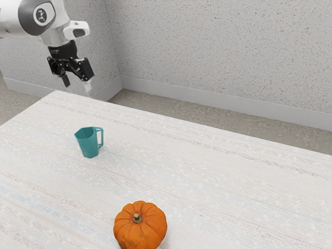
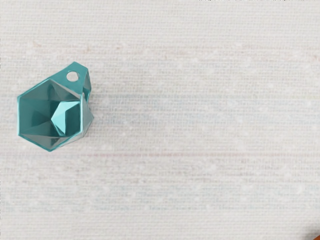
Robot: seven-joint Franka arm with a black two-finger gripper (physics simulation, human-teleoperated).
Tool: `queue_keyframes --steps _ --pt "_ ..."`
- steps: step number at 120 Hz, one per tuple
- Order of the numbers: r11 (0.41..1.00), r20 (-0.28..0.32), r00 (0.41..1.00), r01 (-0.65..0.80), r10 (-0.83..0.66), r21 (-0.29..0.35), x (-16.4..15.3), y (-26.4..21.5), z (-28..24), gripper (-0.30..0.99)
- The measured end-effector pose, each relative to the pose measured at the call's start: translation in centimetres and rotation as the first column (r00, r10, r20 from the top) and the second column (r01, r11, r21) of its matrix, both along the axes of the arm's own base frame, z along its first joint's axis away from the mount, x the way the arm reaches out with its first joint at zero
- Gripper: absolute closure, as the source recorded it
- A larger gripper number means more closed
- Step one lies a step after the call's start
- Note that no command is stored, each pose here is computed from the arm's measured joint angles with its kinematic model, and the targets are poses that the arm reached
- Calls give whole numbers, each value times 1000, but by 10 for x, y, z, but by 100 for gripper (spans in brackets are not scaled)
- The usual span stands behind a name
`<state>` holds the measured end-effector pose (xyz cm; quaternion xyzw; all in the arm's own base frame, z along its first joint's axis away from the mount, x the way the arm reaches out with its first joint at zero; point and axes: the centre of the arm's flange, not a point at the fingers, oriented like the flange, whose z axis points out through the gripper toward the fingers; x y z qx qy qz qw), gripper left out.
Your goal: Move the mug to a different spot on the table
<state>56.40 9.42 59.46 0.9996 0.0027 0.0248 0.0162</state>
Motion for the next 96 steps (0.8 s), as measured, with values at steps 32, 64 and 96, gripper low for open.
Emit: queue_keyframes --steps 32,64,96 --pt "998 -34 998 61 -60 15 29 -6 -38 2" --pt "986 -47 985 166 -165 17 74 -18 -113 3" --pt "911 -51 911 412 -410 23 104 -14 -168 3"
